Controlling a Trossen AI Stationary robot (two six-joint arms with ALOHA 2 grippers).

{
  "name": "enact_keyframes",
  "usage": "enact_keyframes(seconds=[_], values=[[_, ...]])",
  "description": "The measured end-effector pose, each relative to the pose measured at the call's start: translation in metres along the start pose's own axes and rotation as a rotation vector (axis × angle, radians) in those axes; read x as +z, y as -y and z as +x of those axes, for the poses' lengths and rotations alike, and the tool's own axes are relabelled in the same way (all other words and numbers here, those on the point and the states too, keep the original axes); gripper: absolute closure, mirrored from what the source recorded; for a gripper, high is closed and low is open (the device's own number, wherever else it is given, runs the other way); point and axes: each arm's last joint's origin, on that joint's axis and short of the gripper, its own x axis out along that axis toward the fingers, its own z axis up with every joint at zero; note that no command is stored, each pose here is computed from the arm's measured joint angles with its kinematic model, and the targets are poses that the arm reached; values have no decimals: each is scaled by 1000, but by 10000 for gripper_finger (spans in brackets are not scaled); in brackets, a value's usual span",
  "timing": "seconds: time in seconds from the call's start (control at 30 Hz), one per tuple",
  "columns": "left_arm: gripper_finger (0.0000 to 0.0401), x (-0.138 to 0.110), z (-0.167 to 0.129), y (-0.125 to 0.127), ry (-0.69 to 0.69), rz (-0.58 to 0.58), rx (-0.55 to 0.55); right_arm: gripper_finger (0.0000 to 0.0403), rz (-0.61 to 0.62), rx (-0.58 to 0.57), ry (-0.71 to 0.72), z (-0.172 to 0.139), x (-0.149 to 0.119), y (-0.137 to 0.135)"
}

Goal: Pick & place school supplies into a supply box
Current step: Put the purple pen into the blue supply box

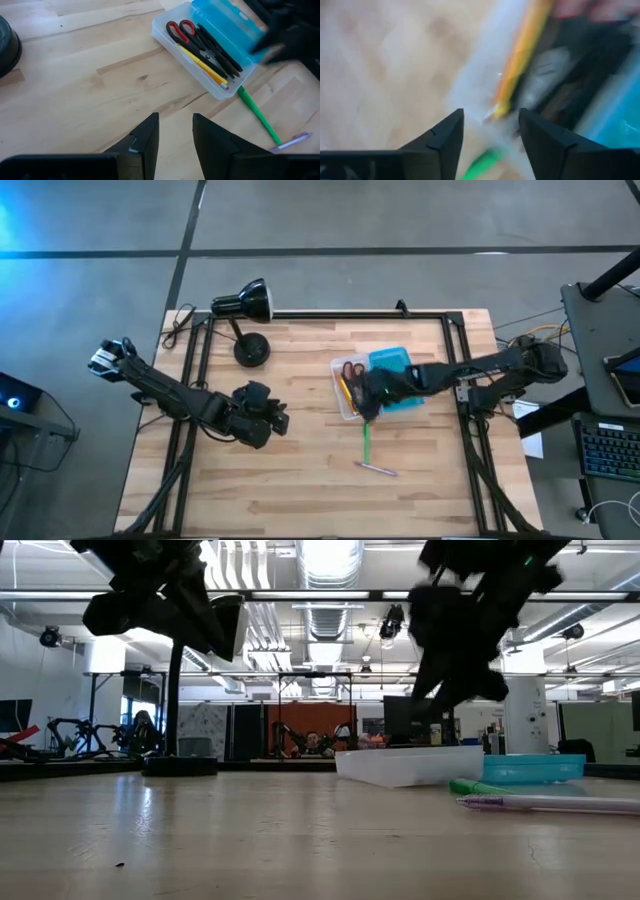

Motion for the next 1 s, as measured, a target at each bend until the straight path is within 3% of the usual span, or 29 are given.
enact_keyframes(seconds=[0.1,0.2,0.37,0.5,0.87,1.0], values=[[300,0,0,0,0,22,1,211,-177,45,-61,-14,-24,-21],[300,0,0,0,0,34,1,212,-281,56,-149,-22,-54,-37],[300,0,0,0,0,57,-1,218,-391,52,-233,-19,-106,-58],[300,0,1,0,0,75,-1,218,-449,2,-243,-7,-131,-69],[300,-1,1,0,-29,111,-10,212,-490,-150,-293,50,-153,-91],[300,-2,1,0,-42,126,-13,240,-464,-240,-320,60,-154,-89]])
